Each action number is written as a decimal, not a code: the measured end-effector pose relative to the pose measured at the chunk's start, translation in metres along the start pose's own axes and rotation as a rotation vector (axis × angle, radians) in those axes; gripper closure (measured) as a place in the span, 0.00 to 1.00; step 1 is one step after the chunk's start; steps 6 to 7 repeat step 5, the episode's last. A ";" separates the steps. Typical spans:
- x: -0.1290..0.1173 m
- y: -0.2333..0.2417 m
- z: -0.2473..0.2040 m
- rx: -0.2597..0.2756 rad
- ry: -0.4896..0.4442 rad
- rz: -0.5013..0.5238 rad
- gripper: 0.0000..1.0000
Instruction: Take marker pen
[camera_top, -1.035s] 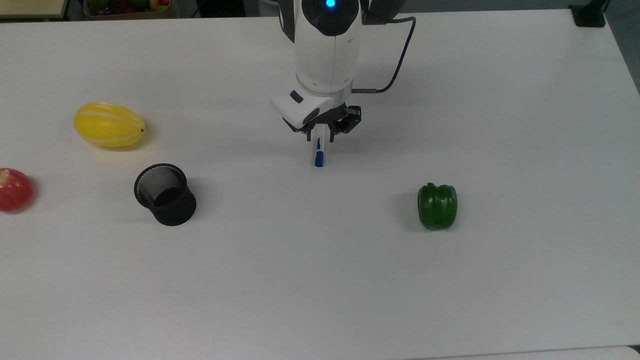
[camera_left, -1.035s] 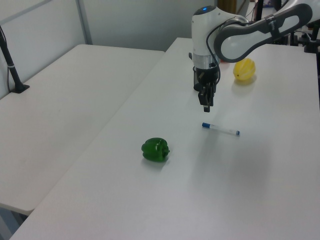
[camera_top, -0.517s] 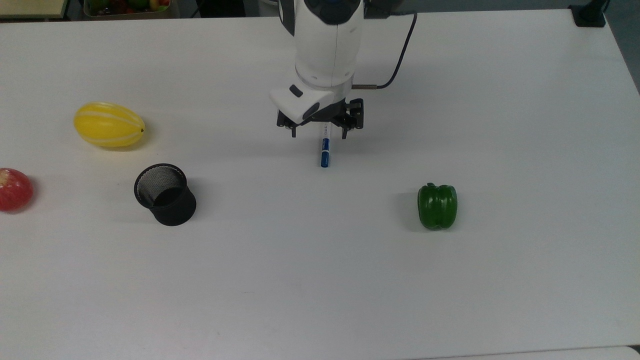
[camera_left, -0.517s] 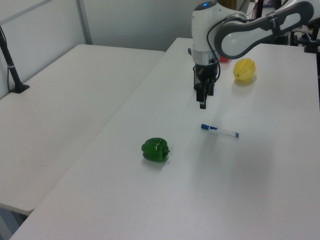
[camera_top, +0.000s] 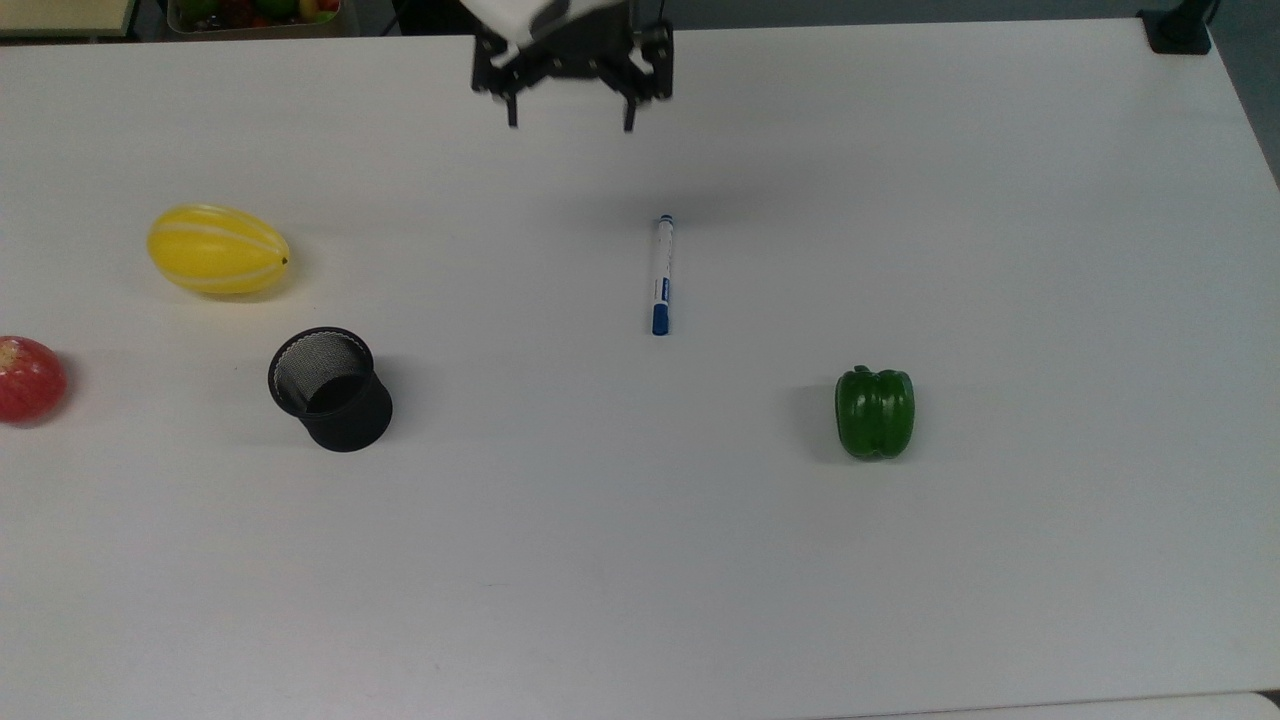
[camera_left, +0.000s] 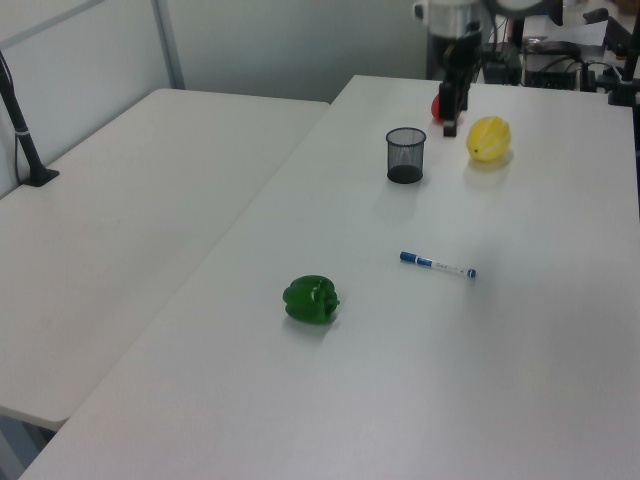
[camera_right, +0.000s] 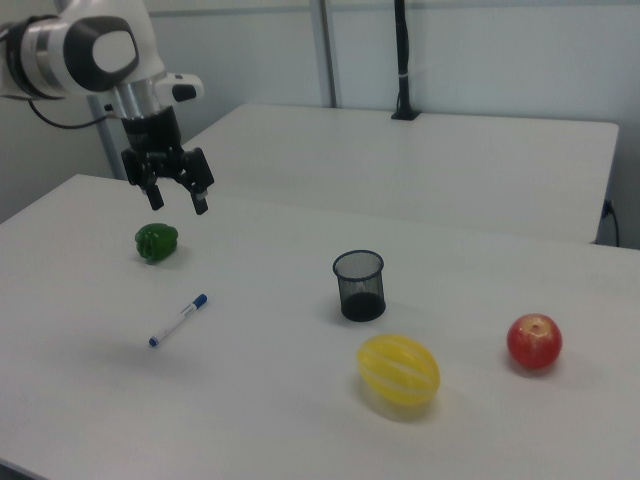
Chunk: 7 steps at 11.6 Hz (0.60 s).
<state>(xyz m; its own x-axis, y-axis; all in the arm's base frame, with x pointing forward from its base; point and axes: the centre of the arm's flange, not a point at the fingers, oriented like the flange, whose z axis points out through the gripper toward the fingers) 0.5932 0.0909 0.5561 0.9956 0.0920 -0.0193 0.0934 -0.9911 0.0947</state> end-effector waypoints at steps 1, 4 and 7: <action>-0.011 0.012 -0.017 0.000 0.005 0.015 0.00; -0.039 0.035 -0.049 -0.001 -0.002 -0.035 0.00; -0.042 0.039 -0.052 -0.001 0.000 -0.041 0.00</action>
